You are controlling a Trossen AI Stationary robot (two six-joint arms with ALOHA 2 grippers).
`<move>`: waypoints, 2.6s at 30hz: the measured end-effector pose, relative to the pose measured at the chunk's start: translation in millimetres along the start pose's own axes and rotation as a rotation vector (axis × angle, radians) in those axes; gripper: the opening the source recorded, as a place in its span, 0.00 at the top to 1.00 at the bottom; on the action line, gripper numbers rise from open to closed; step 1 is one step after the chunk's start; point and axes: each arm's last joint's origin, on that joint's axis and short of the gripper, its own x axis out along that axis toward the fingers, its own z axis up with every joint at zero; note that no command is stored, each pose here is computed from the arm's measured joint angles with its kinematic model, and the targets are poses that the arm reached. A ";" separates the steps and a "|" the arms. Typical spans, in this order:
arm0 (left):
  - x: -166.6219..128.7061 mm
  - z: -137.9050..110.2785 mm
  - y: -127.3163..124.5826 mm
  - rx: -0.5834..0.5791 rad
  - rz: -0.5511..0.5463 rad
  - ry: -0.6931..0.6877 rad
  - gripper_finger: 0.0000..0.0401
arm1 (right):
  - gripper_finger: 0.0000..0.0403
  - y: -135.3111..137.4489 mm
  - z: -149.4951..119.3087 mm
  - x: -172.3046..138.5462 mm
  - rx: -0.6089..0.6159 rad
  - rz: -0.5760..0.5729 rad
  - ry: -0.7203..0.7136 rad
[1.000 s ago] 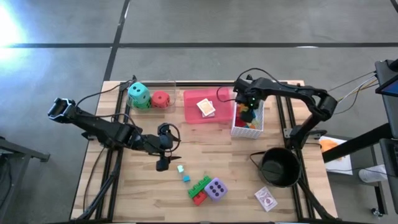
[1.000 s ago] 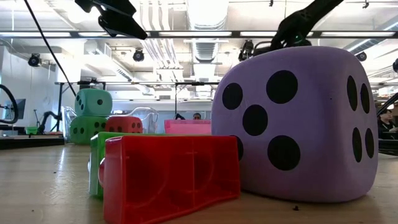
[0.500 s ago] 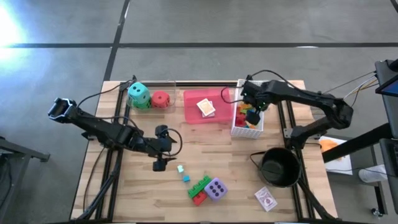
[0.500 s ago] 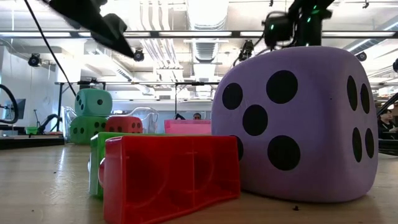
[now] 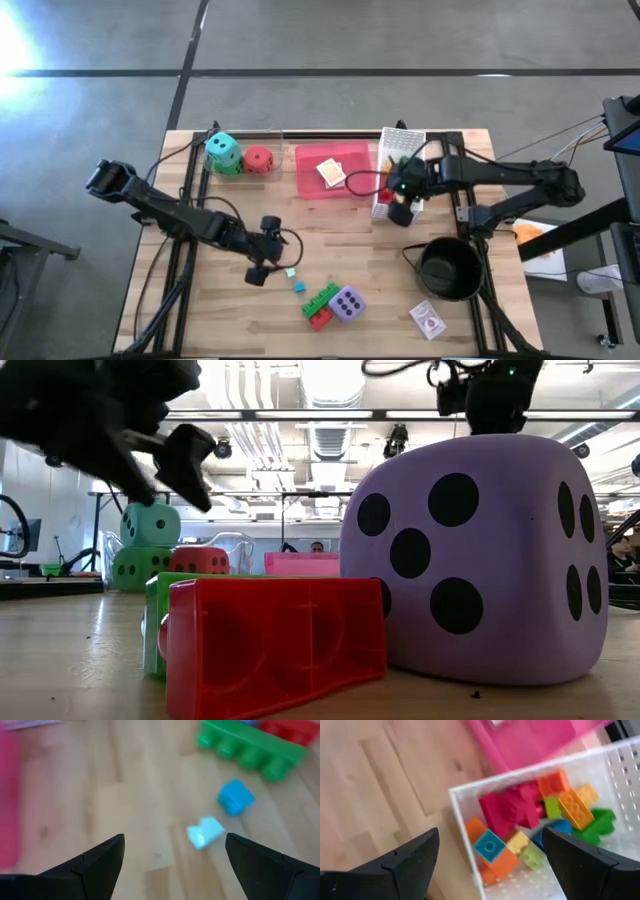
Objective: Pick & Place Toys
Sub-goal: Put the small light blue game piece into the white bin
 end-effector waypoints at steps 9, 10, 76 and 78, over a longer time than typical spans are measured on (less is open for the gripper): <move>25.5 -1.1 -7.4 0.179 -0.074 0.018 0.14 | 0.14 31.1 2.7 3.9 -0.085 0.025 -0.084; 29.1 -2.0 -8.1 0.200 -0.075 0.027 0.14 | 0.14 33.5 3.6 4.2 -0.089 0.031 -0.097; -40.3 53.6 12.5 -0.521 -0.333 -0.454 0.78 | 0.14 170.0 -3.3 -18.2 -0.788 -0.016 -0.815; -40.4 54.6 16.2 -0.578 -0.338 -0.462 0.78 | 0.14 173.8 -0.4 -25.6 -0.779 0.000 -0.876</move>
